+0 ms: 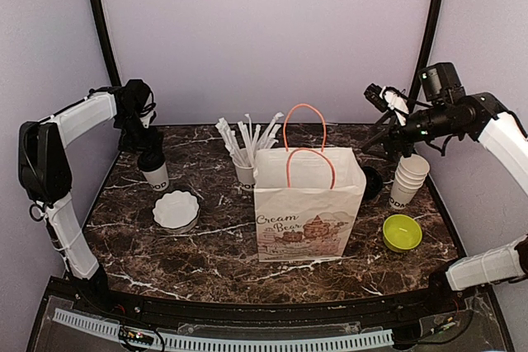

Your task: Pack the takeout coffee

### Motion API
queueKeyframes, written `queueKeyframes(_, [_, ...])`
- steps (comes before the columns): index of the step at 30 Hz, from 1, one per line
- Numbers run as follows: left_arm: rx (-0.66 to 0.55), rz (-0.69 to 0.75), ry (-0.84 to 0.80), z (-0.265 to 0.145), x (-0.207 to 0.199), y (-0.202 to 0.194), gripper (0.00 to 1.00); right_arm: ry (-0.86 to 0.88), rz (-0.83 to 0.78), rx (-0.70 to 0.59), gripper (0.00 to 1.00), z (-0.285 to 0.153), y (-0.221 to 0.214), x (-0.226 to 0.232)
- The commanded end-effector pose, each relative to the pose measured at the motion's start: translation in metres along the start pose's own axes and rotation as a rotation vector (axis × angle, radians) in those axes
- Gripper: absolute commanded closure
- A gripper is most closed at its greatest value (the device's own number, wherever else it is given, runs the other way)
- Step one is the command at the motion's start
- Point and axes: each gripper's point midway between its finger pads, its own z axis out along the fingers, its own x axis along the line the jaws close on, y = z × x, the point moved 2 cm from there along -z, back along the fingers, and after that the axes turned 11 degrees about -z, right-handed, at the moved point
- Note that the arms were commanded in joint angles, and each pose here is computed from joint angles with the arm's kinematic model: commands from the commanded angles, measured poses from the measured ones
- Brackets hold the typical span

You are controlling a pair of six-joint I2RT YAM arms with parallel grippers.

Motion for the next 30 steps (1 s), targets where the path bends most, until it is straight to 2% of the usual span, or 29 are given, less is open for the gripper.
queueKeyframes(1, [0.013, 0.011, -0.033, -0.006, -0.004, 0.001, 0.11, -0.049, -0.011, -0.035, 0.27, -0.006, 0.006, -0.007])
queueKeyframes(21, [0.089, 0.012, -0.028, 0.008, -0.003, -0.016, 0.12, -0.018, -0.008, -0.040, 0.27, 0.001, 0.005, -0.005])
queueKeyframes(30, [0.127, 0.009, -0.038, 0.013, -0.006, -0.022, 0.19, -0.018, -0.006, -0.041, 0.27, 0.001, 0.003, -0.004])
